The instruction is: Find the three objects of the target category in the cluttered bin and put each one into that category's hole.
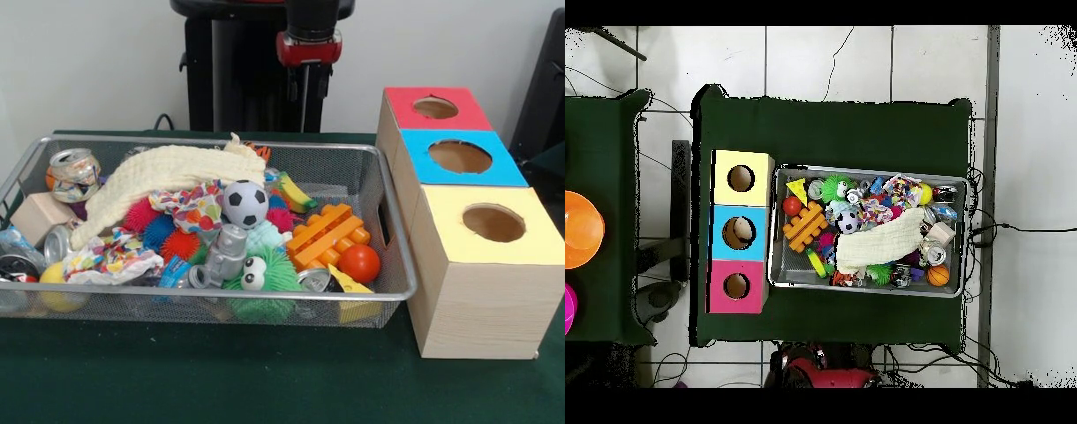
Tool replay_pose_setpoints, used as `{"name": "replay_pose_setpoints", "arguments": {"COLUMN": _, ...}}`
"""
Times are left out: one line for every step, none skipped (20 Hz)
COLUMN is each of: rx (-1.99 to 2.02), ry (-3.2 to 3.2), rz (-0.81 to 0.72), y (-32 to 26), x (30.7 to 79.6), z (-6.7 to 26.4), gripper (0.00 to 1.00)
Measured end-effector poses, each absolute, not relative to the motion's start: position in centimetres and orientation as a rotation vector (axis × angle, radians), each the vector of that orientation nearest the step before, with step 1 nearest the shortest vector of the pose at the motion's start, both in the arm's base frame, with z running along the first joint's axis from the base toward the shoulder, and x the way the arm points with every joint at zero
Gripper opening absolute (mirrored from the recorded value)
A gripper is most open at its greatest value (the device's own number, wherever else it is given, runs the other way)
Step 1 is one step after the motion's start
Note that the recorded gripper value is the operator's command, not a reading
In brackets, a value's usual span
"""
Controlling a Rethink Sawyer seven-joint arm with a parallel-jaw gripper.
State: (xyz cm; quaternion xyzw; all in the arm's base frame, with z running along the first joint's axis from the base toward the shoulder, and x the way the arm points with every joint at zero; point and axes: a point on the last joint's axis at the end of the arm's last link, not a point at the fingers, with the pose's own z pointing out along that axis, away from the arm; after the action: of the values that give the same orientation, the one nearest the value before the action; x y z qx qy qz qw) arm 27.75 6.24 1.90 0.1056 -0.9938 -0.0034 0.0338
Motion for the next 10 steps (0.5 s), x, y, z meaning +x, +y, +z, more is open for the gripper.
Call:
{"name": "replay_pose_setpoints", "arguments": {"rx": 0.325, "ry": -3.058, "rz": -0.009, "y": 6.2, "x": 27.7, "z": 1.9, "gripper": 1.00}}
{"name": "replay_pose_setpoints", "arguments": {"rx": 0.326, "ry": -3.059, "rz": -0.007, "y": 6.2, "x": 27.6, "z": 2.0, "gripper": 1.00}}
{"name": "replay_pose_setpoints", "arguments": {"rx": 0.327, "ry": -3.064, "rz": -0.001, "y": 6.2, "x": 27.3, "z": 2.2, "gripper": 1.00}}
{"name": "replay_pose_setpoints", "arguments": {"rx": 0.328, "ry": -3.069, "rz": 0.005, "y": 6.1, "x": 26.9, "z": 2.4, "gripper": 1.00}}
{"name": "replay_pose_setpoints", "arguments": {"rx": 0.326, "ry": -3.076, "rz": 0.010, "y": 6.1, "x": 26.5, "z": 2.6, "gripper": 1.00}}
{"name": "replay_pose_setpoints", "arguments": {"rx": 0.325, "ry": -3.078, "rz": 0.011, "y": 6.1, "x": 26.3, "z": 2.7, "gripper": 1.00}}
{"name": "replay_pose_setpoints", "arguments": {"rx": 0.324, "ry": -3.079, "rz": 0.011, "y": 6.2, "x": 26.1, "z": 2.8, "gripper": 1.00}}
{"name": "replay_pose_setpoints", "arguments": {"rx": 0.322, "ry": -3.077, "rz": 0.009, "y": 6.2, "x": 25.9, "z": 3.0, "gripper": 1.00}}
{"name": "replay_pose_setpoints", "arguments": {"rx": 0.319, "ry": -3.076, "rz": 0.007, "y": 6.3, "x": 25.6, "z": 3.1, "gripper": 1.00}}
{"name": "replay_pose_setpoints", "arguments": {"rx": 0.317, "ry": -3.075, "rz": 0.005, "y": 6.4, "x": 25.3, "z": 3.3, "gripper": 1.00}}
